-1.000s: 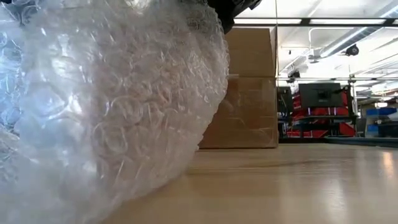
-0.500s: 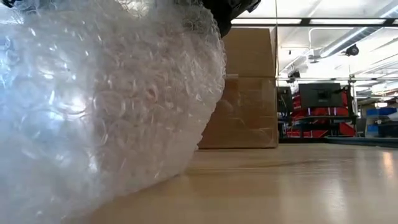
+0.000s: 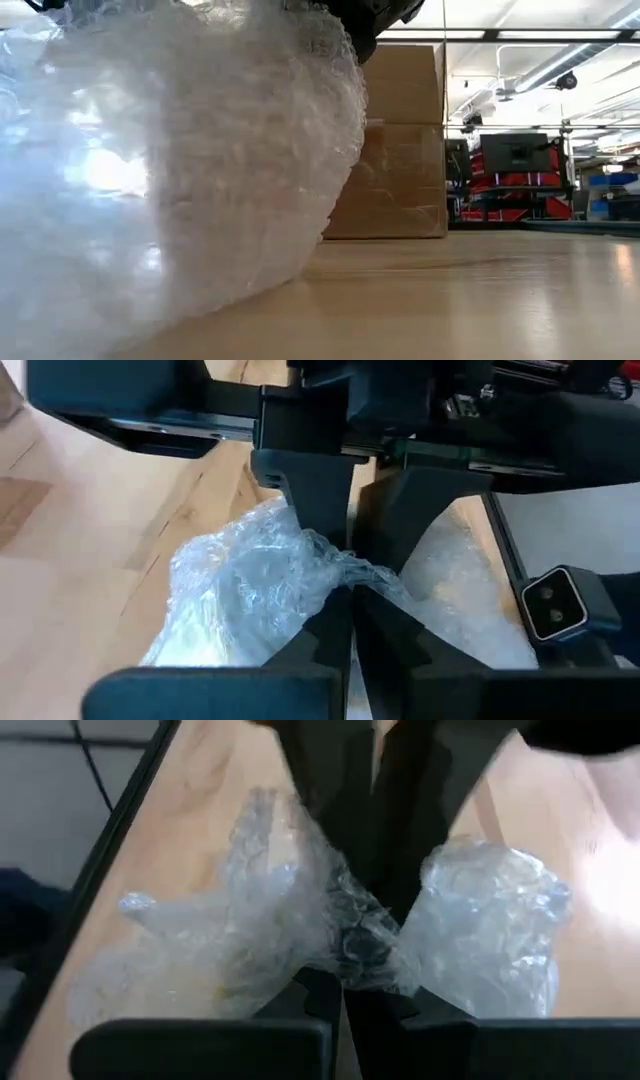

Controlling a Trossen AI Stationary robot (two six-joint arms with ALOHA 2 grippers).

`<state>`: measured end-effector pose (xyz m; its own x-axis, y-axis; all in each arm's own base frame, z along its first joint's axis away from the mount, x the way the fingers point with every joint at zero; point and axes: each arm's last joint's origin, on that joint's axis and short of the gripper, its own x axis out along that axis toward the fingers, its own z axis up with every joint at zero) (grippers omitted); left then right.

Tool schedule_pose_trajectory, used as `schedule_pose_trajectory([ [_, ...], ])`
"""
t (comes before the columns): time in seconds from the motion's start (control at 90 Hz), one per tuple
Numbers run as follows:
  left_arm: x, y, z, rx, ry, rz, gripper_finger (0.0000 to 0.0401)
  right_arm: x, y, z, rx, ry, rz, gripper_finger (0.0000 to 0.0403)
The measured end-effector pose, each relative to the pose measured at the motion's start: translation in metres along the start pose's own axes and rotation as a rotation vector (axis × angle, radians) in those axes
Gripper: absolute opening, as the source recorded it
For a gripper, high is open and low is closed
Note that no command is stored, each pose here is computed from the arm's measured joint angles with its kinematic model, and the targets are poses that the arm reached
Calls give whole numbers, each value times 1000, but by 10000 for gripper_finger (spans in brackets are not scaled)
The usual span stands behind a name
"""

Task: Wrap mug
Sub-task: Wrap the yellow mug with a bubble wrap

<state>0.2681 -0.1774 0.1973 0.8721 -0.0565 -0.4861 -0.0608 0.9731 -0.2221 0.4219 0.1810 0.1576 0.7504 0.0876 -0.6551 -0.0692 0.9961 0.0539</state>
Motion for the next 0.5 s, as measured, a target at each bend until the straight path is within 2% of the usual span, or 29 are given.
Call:
schedule_pose_trajectory([
  [0.344,0,0,1,-11,-8,-3,0,-2,-2,1,-96,5,-2,0],
  [0.5,0,1,3,-15,-22,1,0,-12,-3,7,-138,9,-3,0],
])
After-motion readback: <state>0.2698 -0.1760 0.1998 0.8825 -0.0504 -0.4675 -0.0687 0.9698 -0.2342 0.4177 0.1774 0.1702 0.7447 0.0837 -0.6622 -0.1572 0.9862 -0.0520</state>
